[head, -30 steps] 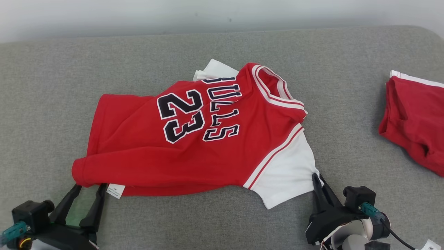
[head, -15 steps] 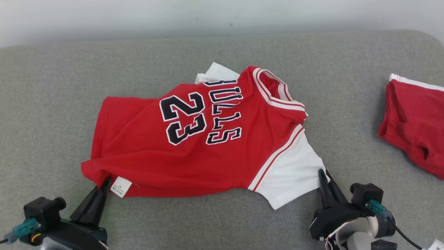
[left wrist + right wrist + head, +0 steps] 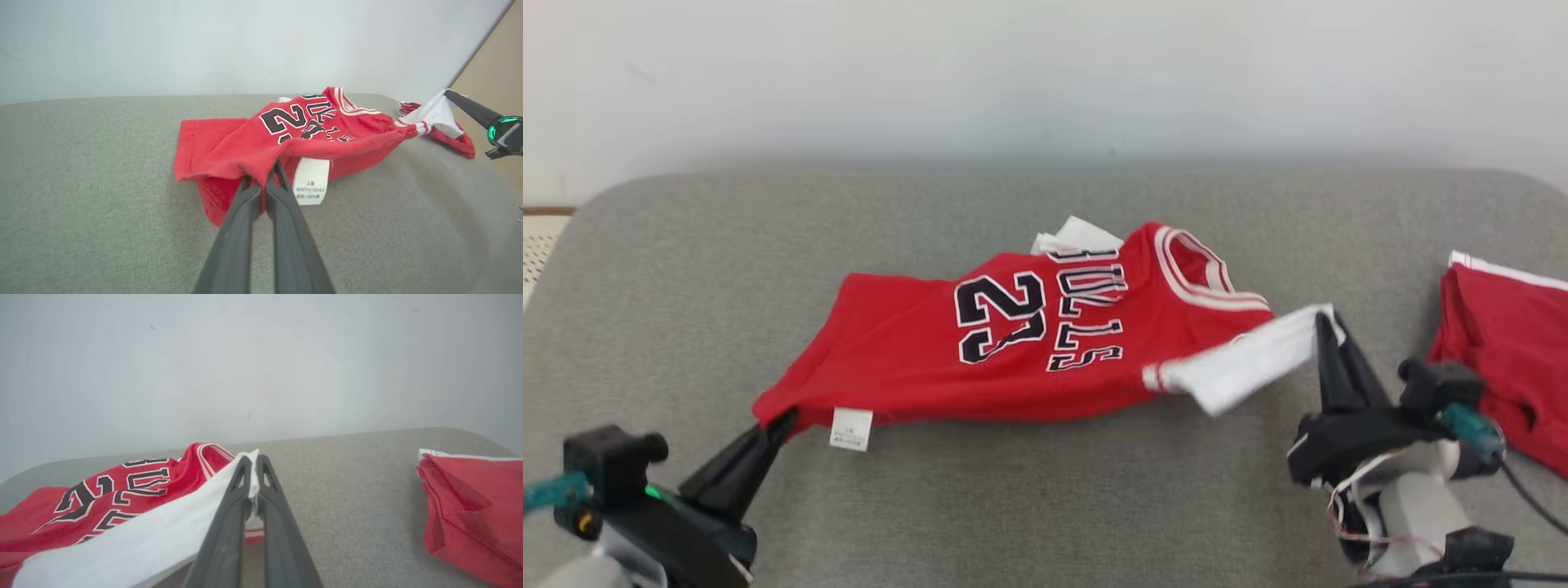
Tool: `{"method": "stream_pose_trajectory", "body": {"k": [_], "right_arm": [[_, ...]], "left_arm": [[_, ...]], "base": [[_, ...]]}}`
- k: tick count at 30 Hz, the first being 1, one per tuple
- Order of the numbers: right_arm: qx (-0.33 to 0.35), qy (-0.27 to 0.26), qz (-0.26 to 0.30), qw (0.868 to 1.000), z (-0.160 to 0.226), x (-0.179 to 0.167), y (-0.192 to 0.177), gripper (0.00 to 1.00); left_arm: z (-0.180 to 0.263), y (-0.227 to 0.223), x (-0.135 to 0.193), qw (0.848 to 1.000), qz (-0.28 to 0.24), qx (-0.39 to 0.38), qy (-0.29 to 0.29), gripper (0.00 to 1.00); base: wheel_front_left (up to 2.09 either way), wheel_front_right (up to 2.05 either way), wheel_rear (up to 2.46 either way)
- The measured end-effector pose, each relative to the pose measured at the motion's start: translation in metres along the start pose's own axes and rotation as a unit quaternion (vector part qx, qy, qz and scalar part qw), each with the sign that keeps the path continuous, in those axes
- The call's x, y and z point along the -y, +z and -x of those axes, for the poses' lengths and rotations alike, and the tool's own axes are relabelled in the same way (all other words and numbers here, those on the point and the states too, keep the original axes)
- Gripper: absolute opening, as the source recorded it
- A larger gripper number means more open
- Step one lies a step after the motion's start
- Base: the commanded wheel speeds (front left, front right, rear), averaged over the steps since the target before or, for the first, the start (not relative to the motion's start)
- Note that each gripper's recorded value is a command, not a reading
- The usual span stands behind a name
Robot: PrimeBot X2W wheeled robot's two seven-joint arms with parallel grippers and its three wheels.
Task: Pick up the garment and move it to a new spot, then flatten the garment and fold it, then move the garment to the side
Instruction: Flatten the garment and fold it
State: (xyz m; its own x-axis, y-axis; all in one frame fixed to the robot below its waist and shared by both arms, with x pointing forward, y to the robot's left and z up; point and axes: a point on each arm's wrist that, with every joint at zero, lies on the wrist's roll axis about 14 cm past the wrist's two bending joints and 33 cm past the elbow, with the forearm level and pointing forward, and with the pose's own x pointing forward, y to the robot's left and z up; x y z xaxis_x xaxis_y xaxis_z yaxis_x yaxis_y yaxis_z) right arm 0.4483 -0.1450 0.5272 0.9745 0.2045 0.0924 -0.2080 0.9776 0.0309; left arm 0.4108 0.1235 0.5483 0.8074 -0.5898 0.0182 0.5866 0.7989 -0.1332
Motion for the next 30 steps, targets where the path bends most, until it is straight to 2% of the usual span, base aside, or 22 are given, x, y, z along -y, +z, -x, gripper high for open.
{"method": "stream_pose_trajectory", "body": {"k": [3, 7, 15, 24, 30], "right_arm": [[0.043, 0.016, 0.018, 0.999, -0.013, -0.004, 0.036, 0.00], [0.110, 0.044, 0.045, 0.992, -0.034, -0.017, 0.095, 0.00], [0.229, 0.088, 0.108, 0.963, -0.051, -0.045, 0.213, 0.00], [0.292, 0.110, 0.172, 0.934, -0.055, -0.063, 0.288, 0.00], [0.303, 0.112, 0.206, 0.924, -0.072, -0.065, 0.312, 0.00]], "left_arm": [[0.003, 0.024, 0.000, 1.000, 0.000, -0.004, -0.007, 0.00], [0.004, 0.077, -0.002, 0.999, -0.012, 0.028, -0.011, 0.00], [0.004, 0.181, 0.004, 0.990, -0.094, 0.107, -0.019, 0.00], [-0.004, 0.256, 0.001, 0.972, -0.169, 0.161, -0.004, 0.00], [-0.026, 0.266, -0.014, 0.965, -0.206, 0.163, 0.009, 0.00]], "base": [[0.00, 0.00, 0.00], [0.00, 0.00, 0.00], [0.00, 0.00, 0.00], [0.00, 0.00, 0.00], [0.00, 0.00, 0.00]]}}
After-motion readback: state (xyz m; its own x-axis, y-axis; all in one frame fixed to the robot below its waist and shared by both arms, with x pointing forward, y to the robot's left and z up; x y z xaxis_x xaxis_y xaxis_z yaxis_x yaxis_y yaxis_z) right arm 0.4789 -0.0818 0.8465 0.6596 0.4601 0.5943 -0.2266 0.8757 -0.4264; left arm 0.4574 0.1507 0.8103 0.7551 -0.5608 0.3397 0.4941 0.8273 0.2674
